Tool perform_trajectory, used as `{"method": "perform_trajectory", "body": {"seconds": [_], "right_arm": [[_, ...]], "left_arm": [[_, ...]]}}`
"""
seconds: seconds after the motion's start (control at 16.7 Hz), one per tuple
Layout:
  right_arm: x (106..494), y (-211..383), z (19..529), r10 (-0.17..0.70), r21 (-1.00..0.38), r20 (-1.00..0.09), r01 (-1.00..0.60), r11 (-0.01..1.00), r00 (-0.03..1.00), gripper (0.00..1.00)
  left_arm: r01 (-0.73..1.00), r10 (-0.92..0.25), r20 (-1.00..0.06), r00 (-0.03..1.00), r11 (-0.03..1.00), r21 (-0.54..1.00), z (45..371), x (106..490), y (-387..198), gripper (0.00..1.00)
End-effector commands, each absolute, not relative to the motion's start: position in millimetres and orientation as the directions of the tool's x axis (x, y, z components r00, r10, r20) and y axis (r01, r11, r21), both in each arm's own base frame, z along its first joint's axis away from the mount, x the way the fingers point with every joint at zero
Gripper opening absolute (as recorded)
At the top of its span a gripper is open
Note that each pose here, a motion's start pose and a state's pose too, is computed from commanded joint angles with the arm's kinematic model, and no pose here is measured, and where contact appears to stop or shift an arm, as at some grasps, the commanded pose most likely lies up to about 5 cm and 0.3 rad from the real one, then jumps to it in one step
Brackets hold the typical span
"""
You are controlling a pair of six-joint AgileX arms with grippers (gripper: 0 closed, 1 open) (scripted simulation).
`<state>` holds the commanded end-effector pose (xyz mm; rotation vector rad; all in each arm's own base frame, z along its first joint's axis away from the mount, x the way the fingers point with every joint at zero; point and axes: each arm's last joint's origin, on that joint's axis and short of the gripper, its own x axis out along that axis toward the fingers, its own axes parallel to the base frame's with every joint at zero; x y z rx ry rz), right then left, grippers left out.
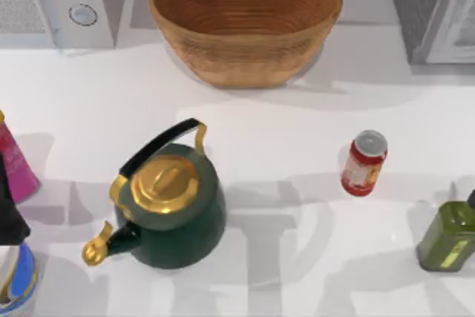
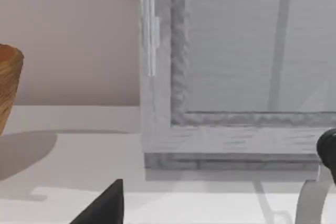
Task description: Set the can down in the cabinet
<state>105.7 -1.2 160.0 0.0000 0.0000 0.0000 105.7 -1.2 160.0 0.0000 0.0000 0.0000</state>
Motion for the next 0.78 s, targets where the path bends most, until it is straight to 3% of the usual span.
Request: {"method": "perform_trajectory", "body": {"seconds": [0.3, 0.78], "right_arm": [[106.8, 4.4, 171.9, 0.028, 0.044, -0.022, -0.027, 0.999, 0.999, 1.0], [139.7, 64.3, 249.8, 0.245, 0.274, -0.163, -0.195, 0.942, 0.956, 1.0]], "left_arm": [[0.0, 0.0, 0.0, 1.0, 1.0, 0.0, 160.0, 105.7, -1.2, 1.0], [0.0, 0.0, 0.0, 1.0, 1.0, 0.0, 160.0, 105.7, -1.2, 1.0]]}}
